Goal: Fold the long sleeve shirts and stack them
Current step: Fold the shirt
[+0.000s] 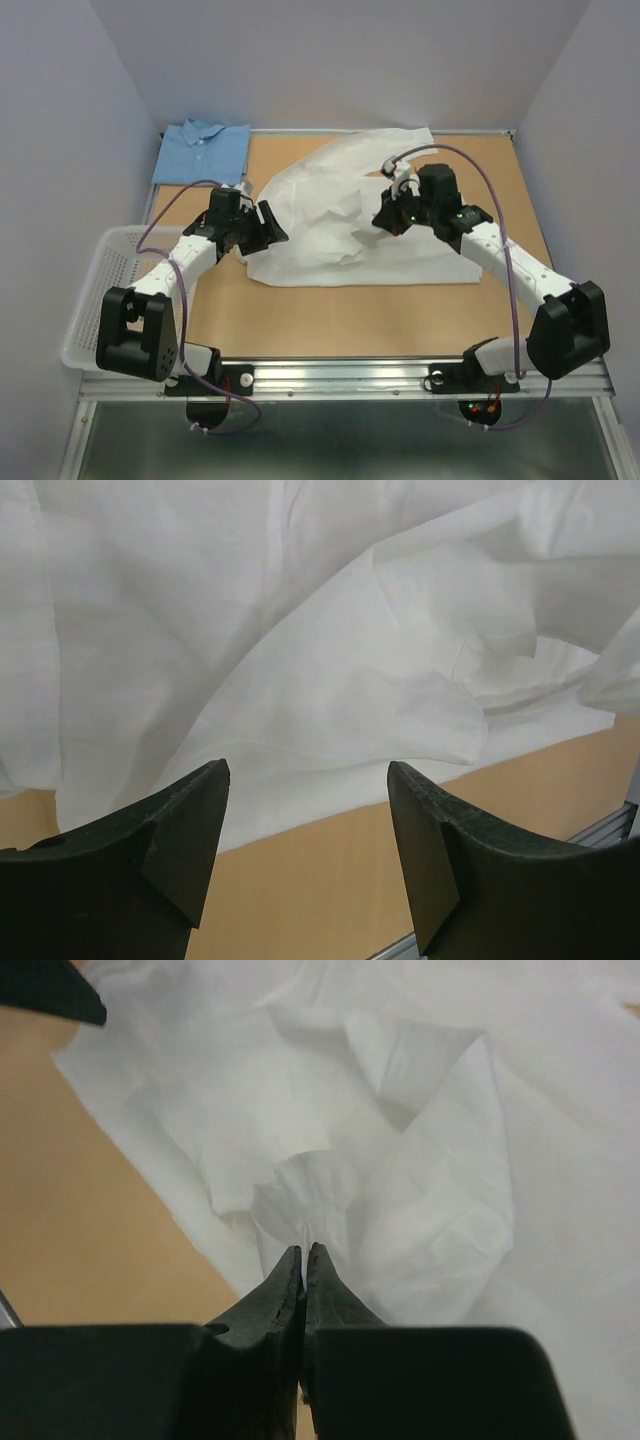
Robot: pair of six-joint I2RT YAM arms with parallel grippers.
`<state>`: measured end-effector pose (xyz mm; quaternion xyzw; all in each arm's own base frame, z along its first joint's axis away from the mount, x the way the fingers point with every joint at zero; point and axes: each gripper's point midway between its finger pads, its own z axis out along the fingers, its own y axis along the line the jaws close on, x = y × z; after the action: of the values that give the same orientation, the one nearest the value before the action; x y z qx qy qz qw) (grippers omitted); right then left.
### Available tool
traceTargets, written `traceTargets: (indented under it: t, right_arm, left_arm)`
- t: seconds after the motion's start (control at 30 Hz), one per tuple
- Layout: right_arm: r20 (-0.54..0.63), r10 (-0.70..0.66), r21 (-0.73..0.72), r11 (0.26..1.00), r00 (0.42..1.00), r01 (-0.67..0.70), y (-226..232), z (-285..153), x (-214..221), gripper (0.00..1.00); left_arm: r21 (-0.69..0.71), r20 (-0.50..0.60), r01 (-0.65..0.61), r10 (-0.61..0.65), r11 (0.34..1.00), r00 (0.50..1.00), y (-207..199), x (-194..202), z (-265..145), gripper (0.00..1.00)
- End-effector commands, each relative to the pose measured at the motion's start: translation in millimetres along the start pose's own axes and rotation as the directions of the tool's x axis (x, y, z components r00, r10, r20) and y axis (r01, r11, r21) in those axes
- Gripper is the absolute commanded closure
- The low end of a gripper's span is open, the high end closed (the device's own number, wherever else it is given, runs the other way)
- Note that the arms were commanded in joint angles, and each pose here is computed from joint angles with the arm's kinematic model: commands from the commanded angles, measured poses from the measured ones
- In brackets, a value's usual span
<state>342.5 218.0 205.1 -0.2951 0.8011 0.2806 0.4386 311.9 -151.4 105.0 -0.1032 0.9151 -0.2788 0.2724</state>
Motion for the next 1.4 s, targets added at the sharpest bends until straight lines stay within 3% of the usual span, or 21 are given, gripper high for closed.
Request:
traceTargets:
  t: [0.0,0.2,0.23,0.3,0.33,0.37,0.43,0.53,0.57,0.63,0.73,0.8,0.83,0.87,0.93,0.97,1.03,1.1,1.2,1.37]
  right_arm:
    - [-0.168,-0.054,0.134,0.988,0.984,0.077,-1,-5,68,0.96]
    - [-0.284,0.070,0.314,0.949,0.956,0.024,-11,-20,124,0.93]
    - [-0.260,0.136,0.363,0.931,0.956,-0.033,-13,-24,124,0.88]
    - [-0.237,0.147,0.462,0.887,0.960,-0.022,-27,-37,118,0.72]
    - [-0.172,0.201,0.514,0.853,0.964,-0.086,-30,-43,108,0.59]
    - [-0.151,0.208,0.542,0.835,0.966,-0.095,-33,-48,101,0.52]
    - [-0.093,0.275,0.558,0.810,0.957,-0.179,-29,-52,88,0.43]
    - [-0.026,0.401,0.599,0.739,0.916,-0.307,-26,-58,88,0.40]
    - [0.042,0.495,0.605,0.679,0.868,-0.417,-22,-57,90,0.40]
    - [0.090,0.589,0.629,0.592,0.803,-0.504,-18,-63,108,0.39]
    - [0.263,0.732,0.628,0.365,0.629,-0.688,-15,-74,137,0.36]
    - [0.349,0.778,0.583,0.256,0.522,-0.771,-18,-83,147,0.34]
    - [0.370,0.824,0.569,0.164,0.429,-0.806,-14,-83,170,0.36]
    - [0.404,0.827,0.551,0.121,0.391,-0.826,-17,-84,175,0.37]
    - [0.419,0.860,0.468,0.071,0.292,-0.881,-9,-78,177,0.38]
    - [0.448,0.871,0.416,-0.004,0.202,-0.909,-6,-75,177,0.40]
    - [0.428,0.903,0.309,-0.103,0.042,-0.945,6,-60,187,0.41]
    - [0.362,0.931,0.222,-0.145,-0.057,-0.964,19,-45,194,0.42]
    - [0.355,0.932,0.181,-0.143,-0.071,-0.973,17,-37,186,0.43]
    - [0.336,0.942,0.214,-0.070,0.006,-0.974,11,-25,167,0.43]
  left_arm:
    - [0.002,0.032,-0.001,0.001,1.000,0.999,1,-6,1,0.25]
    - [-0.001,0.022,0.001,-0.001,1.000,1.000,4,-2,4,0.25]
    - [-0.001,0.022,-0.001,0.001,1.000,1.000,4,-2,4,0.25]
    - [-0.005,0.016,0.005,-0.005,1.000,1.000,6,1,4,0.25]
    - [-0.004,0.017,0.006,-0.006,1.000,1.000,7,2,4,0.25]
    - [-0.003,0.016,0.006,-0.006,1.000,1.000,7,3,4,0.25]
    - [-0.002,0.009,0.011,-0.011,1.000,1.000,8,7,4,0.25]
    - [-0.002,0.007,0.013,-0.013,1.000,1.000,10,9,4,0.25]
    - [-0.002,0.007,0.011,-0.011,1.000,1.000,10,10,4,0.25]
    - [0.001,0.010,0.013,-0.013,1.000,1.000,10,10,2,0.25]
    - [0.022,0.008,0.023,-0.023,1.000,1.000,7,13,1,0.25]
    - [0.026,-0.002,0.030,-0.029,0.999,1.000,8,18,2,0.25]
    - [0.033,-0.010,0.029,-0.029,0.999,1.000,8,21,4,0.25]
    - [0.033,-0.013,0.030,-0.030,0.999,0.999,9,22,4,0.25]
    - [0.029,-0.023,0.030,-0.029,0.999,0.999,12,25,6,0.25]
    - [0.028,-0.028,0.028,-0.028,0.999,0.999,13,27,7,0.25]
    - [0.023,-0.037,0.027,-0.027,0.999,0.999,16,31,9,0.25]
    - [0.026,-0.044,0.028,-0.026,0.999,0.999,16,33,9,0.25]
    - [0.026,-0.054,0.024,-0.022,0.999,0.998,18,36,12,0.25]
    - [0.023,-0.071,0.027,-0.025,0.999,0.997,20,40,15,0.25]
